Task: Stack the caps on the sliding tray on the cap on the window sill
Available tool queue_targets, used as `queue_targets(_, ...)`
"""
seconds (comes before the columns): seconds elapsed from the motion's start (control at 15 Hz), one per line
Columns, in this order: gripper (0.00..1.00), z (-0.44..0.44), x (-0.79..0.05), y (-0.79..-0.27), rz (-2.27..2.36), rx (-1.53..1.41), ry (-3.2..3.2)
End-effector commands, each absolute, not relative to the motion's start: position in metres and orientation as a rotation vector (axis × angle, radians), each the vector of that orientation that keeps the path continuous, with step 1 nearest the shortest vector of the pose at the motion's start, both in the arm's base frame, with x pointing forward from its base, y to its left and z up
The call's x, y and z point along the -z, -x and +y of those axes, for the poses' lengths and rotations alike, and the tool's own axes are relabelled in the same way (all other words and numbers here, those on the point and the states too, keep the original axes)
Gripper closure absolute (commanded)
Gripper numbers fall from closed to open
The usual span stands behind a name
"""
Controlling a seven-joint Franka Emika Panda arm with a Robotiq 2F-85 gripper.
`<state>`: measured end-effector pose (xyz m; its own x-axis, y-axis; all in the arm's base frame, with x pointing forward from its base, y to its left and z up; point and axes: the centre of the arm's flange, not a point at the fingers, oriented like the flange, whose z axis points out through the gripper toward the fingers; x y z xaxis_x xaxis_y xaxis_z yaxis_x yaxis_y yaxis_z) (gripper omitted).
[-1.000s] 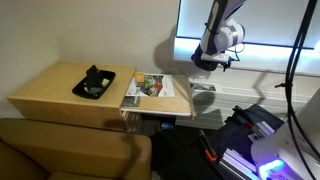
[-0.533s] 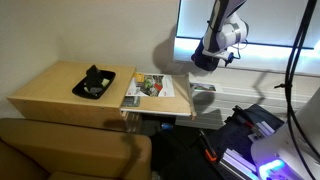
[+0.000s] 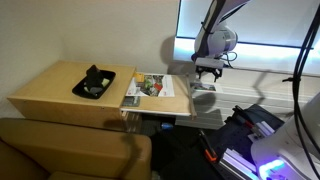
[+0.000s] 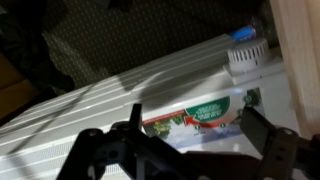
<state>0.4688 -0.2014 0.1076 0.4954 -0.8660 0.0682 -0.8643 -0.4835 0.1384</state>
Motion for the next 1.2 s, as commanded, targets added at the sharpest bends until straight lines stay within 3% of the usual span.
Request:
queue_targets(0.0,0.00,-0.204,-0.087,-0.465,-1.411,0.295,-2.656)
queue_targets(0.4,0.00,-0.195,-0.091,-0.457,-1.420,0.276,-2.638)
queue_targets(0.8,0.00,-0.177,-0.031,-0.455,-1.362,0.441,-2.612)
queue_targets(1.13,0.00,-0.133,-0.045,-0.464,-1.199,0.309,-2.736)
